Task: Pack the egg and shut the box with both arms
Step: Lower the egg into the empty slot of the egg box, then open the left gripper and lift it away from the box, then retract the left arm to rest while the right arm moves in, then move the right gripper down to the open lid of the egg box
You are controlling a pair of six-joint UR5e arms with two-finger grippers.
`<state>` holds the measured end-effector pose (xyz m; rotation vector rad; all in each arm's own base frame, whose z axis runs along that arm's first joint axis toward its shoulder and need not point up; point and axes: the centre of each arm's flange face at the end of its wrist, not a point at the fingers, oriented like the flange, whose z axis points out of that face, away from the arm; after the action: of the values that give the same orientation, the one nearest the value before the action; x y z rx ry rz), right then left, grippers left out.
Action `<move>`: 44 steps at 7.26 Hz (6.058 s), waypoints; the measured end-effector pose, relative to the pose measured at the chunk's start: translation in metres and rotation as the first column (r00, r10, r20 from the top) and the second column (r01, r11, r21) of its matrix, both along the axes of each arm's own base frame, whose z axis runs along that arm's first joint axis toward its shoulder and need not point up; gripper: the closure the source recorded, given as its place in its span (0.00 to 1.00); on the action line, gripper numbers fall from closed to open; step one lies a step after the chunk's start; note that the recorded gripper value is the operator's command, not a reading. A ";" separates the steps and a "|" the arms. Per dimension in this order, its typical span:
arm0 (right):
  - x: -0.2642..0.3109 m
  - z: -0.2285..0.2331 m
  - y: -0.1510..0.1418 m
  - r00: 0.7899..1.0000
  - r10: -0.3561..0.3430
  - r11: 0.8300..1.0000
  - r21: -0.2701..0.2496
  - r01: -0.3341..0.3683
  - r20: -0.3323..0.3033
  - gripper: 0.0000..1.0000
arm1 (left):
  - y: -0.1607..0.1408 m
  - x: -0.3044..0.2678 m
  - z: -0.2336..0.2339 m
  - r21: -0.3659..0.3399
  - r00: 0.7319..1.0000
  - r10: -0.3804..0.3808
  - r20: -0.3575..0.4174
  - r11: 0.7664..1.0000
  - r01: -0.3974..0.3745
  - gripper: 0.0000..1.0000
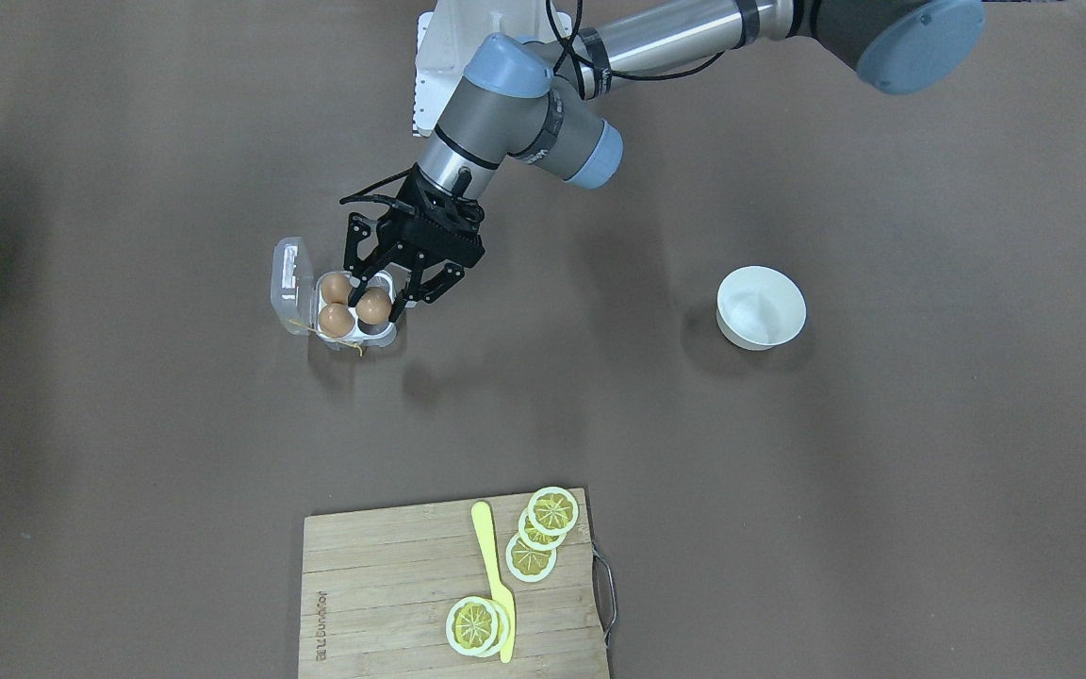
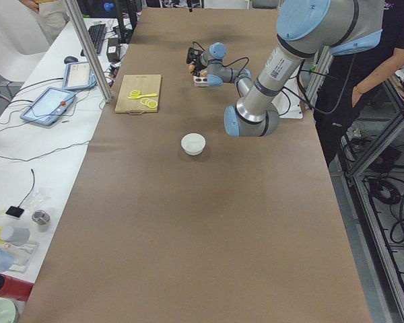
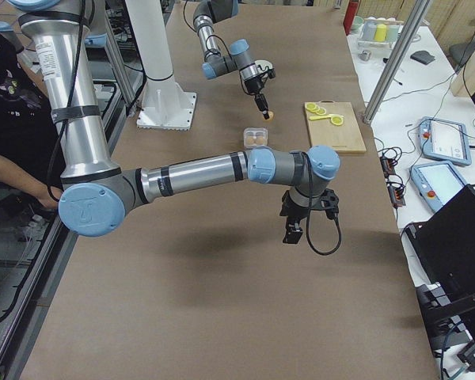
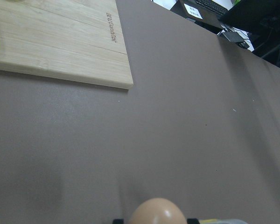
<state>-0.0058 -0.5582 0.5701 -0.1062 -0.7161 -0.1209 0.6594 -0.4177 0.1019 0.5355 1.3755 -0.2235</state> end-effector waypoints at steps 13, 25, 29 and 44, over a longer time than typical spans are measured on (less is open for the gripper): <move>0.000 -0.007 -0.002 1.000 0.001 1.000 0.014 -0.001 0.000 0.00 | 0.049 0.037 0.008 0.003 1.000 0.000 0.023 1.000 0.000 0.03; -0.037 -0.082 -0.011 0.998 -0.063 0.984 0.168 0.058 0.025 0.00 | -0.186 -0.318 0.140 0.010 0.932 0.298 0.205 0.952 -0.307 0.08; -0.107 -0.151 0.012 0.979 -0.197 0.937 0.305 0.171 0.058 0.00 | -0.207 -0.520 0.302 -0.047 0.873 0.338 0.351 0.938 -0.344 0.12; -0.347 -0.218 0.054 0.798 -0.585 0.745 0.486 0.457 0.146 0.48 | -0.204 -0.596 0.389 -0.146 0.800 0.388 0.458 0.921 -0.362 0.20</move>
<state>-0.3529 -0.5042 0.3525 0.1414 -0.9248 -0.8613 0.0636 -0.6218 0.4912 0.2371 0.9552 0.1936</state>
